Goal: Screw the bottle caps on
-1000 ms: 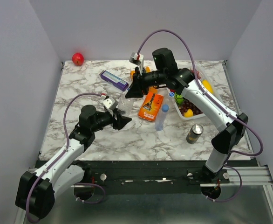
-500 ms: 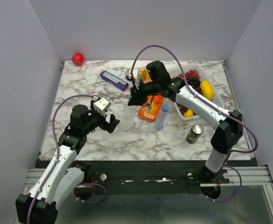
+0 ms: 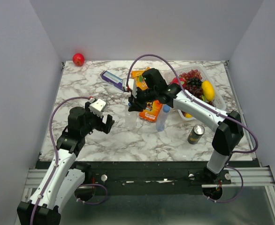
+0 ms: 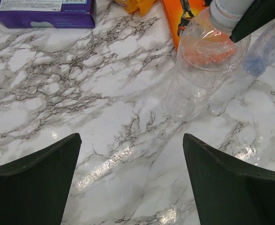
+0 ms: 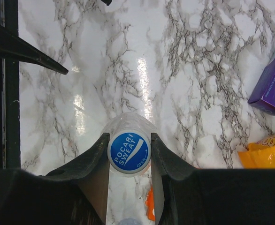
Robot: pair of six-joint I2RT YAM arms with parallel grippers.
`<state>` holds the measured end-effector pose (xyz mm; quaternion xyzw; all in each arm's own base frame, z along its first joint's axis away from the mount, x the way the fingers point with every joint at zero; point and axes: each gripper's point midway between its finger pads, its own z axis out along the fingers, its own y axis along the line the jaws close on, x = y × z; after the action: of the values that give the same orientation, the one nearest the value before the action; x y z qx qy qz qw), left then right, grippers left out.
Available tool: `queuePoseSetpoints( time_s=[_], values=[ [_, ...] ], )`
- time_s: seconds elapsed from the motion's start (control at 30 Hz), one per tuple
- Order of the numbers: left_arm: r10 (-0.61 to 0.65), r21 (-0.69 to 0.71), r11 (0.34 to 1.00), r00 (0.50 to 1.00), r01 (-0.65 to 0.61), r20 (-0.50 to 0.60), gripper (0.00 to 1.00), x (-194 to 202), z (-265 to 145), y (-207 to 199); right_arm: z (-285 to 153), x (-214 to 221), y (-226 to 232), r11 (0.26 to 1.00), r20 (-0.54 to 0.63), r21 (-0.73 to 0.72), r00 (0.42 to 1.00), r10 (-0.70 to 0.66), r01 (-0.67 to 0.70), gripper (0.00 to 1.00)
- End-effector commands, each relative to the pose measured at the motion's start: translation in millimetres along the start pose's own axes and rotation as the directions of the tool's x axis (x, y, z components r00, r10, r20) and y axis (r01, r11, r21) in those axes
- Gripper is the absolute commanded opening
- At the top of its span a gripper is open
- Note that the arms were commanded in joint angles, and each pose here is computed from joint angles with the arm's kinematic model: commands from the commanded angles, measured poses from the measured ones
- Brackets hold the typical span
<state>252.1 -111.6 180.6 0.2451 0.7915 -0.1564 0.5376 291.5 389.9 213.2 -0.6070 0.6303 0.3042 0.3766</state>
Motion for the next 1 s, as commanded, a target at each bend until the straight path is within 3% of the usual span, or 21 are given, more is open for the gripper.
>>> queuePoseSetpoints(
  time_s=[0.0, 0.3, 0.57, 0.97],
  values=[
    [-0.001, -0.029, 1.000, 1.000, 0.000, -0.012, 0.99, 2.7, -0.9, 5.8, -1.0, -2.1, -2.8, 0.999, 0.003, 0.033, 0.999, -0.040, 0.040, 0.24],
    [-0.012, -0.011, 1.000, 1.000, 0.011, -0.018, 0.99, 4.2, 3.2, 3.7, 3.1, 6.7, -1.7, 0.999, -0.015, 0.030, 1.000, -0.015, 0.016, 0.33],
    [-0.017, -0.010, 1.000, 1.000, 0.017, -0.016, 0.99, 4.8, 3.8, 3.3, 4.0, 7.9, -2.2, 0.999, -0.020, 0.031, 1.000, -0.008, 0.009, 0.48],
    [-0.034, 0.003, 0.999, 0.999, 0.034, -0.018, 0.99, 6.1, 4.7, 1.2, 5.0, 4.6, -4.3, 0.999, -0.015, 0.033, 1.000, -0.005, 0.006, 0.59]
  ],
)
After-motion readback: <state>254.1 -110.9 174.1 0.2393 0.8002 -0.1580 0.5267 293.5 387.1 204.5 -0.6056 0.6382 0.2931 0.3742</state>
